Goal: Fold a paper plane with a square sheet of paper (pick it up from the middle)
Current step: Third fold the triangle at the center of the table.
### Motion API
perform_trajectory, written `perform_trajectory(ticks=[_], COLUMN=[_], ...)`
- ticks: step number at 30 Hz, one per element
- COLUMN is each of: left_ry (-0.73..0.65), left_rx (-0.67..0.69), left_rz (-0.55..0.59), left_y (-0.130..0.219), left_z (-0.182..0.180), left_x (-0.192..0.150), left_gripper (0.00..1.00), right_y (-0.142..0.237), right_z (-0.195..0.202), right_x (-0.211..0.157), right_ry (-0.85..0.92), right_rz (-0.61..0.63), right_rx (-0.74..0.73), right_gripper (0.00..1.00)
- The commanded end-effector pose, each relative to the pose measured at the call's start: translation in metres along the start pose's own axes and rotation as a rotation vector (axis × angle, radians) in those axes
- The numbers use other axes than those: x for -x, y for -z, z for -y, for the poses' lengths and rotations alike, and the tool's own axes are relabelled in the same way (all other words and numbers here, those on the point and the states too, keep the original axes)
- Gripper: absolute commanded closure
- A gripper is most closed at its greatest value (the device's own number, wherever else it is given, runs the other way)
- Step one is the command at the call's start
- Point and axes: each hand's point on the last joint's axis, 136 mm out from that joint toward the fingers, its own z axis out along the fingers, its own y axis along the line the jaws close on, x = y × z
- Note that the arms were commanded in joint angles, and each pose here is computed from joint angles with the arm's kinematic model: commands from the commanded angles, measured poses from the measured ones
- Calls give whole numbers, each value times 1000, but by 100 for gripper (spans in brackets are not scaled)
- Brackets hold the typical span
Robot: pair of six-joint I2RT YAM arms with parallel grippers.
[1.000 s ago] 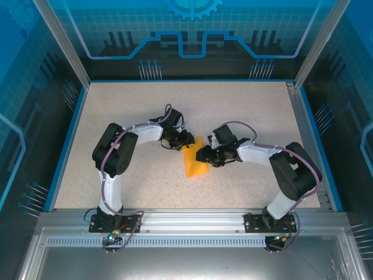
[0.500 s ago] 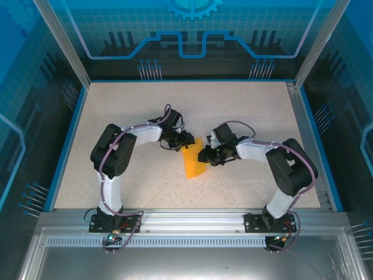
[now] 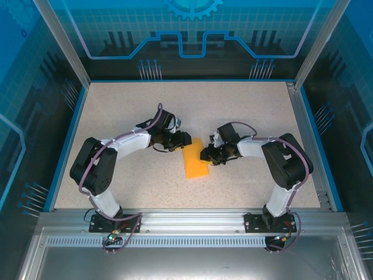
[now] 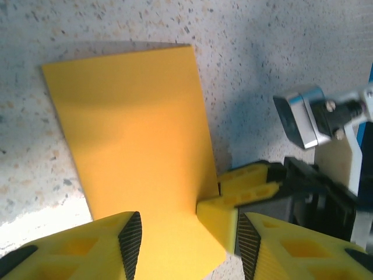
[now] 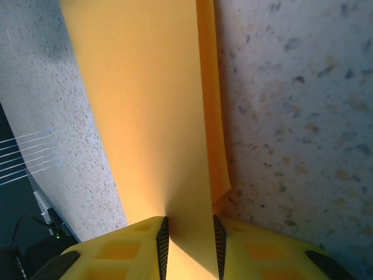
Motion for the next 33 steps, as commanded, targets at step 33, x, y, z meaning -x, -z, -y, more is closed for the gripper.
perform_trajectory(ticks=[33], left_ry=[-811], left_rx=[569], left_rz=[92], left_y=[-42], left_z=[32], left_x=[-102], left_gripper=[37], right_y=[4], right_z=[-21], right_x=[20], right_ry=[-93], right_rz=[-6], right_rx=[138], right_gripper=[91])
